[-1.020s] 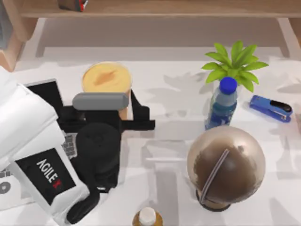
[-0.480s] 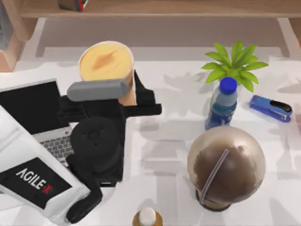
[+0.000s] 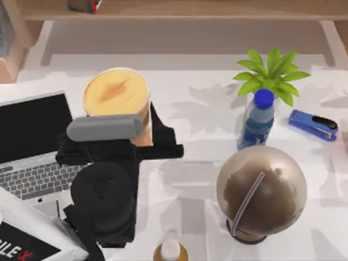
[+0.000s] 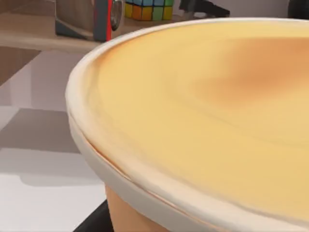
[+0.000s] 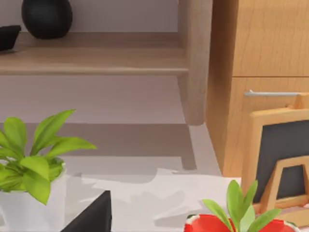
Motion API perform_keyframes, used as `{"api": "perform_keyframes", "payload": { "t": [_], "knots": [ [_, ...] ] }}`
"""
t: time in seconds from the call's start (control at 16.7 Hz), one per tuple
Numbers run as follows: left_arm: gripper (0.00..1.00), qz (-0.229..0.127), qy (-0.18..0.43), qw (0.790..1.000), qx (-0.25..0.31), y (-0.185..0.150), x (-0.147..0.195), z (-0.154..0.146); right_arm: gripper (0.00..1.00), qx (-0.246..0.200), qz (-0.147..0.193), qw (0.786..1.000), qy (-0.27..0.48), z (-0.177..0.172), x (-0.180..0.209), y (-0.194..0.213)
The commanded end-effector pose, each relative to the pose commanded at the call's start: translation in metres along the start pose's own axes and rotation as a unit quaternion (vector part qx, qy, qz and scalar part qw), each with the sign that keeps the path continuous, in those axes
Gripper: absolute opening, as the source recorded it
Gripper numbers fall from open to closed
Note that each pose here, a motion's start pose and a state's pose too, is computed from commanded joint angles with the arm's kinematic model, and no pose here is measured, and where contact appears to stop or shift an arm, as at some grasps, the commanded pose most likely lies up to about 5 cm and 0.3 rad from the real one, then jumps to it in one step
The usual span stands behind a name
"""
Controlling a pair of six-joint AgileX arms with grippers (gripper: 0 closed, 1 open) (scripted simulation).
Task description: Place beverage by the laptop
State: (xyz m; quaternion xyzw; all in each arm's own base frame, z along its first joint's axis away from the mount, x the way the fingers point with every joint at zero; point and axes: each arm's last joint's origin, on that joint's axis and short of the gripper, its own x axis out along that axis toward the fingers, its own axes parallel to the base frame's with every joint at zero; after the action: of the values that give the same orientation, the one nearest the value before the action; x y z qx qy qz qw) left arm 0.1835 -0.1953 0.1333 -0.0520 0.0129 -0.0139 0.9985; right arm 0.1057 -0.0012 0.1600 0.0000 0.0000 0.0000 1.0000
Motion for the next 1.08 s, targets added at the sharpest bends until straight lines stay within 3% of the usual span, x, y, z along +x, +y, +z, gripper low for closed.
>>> {"api": "perform_keyframes", "payload": {
  "t": [0.54,1.08],
  "knots": [
    [0.00,0.003,0.033,0.999,0.042,0.017,-0.041,-0.009,1.00,0.000,0.000,1.000,0.000,0.000,0.000,0.000],
    [0.00,0.005,0.037,0.998,0.048,0.020,-0.044,-0.011,1.00,0.000,0.000,1.000,0.000,0.000,0.000,0.000]
  ]
}}
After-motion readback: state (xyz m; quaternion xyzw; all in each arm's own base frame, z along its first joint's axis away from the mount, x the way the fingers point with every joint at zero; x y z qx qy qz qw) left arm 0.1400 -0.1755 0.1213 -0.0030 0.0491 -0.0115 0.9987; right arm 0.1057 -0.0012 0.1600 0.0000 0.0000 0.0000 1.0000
